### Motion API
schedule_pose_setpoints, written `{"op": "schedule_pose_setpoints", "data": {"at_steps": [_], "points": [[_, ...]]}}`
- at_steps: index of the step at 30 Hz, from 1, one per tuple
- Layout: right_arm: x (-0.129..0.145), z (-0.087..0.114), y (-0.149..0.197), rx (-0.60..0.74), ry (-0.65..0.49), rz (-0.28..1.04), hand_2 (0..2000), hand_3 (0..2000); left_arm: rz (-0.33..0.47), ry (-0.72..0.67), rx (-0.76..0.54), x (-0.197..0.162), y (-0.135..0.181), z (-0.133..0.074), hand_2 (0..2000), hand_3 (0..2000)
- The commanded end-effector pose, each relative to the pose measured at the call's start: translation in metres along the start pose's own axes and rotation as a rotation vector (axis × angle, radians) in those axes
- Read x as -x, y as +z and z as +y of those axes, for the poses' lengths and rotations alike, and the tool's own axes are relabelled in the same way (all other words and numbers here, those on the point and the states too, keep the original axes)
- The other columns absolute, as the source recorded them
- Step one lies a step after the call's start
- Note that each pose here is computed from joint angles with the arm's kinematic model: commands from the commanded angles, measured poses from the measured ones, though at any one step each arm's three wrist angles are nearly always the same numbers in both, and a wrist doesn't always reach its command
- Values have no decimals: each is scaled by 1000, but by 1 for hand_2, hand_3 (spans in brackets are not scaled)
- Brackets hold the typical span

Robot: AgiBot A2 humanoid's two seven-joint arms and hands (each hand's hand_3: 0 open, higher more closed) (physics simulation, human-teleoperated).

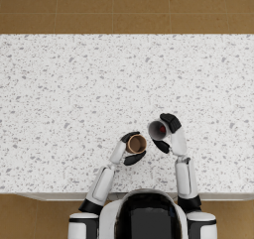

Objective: Pick up two cups and pour the berry on the right into the cup on the left

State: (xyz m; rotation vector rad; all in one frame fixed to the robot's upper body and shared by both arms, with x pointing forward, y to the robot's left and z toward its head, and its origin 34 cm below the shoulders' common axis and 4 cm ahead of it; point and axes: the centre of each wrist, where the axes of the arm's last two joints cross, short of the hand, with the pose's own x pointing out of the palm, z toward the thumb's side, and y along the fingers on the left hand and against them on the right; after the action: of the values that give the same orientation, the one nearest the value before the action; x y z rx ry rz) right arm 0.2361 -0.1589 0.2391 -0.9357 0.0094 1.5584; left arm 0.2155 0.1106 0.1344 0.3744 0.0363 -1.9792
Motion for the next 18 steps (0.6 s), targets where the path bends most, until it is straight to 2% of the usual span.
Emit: {"op": "schedule_pose_setpoints", "data": {"at_steps": [1, 18], "points": [[0, 0, 8, 30, -3, 28, 2000, 1280, -2, 5, -8, 1, 2, 3, 2000, 1280], [0, 4, 17, 23, -6, 550, 2000, 1280, -18, 13, -11, 0, 3, 4, 2000, 1280]]}}
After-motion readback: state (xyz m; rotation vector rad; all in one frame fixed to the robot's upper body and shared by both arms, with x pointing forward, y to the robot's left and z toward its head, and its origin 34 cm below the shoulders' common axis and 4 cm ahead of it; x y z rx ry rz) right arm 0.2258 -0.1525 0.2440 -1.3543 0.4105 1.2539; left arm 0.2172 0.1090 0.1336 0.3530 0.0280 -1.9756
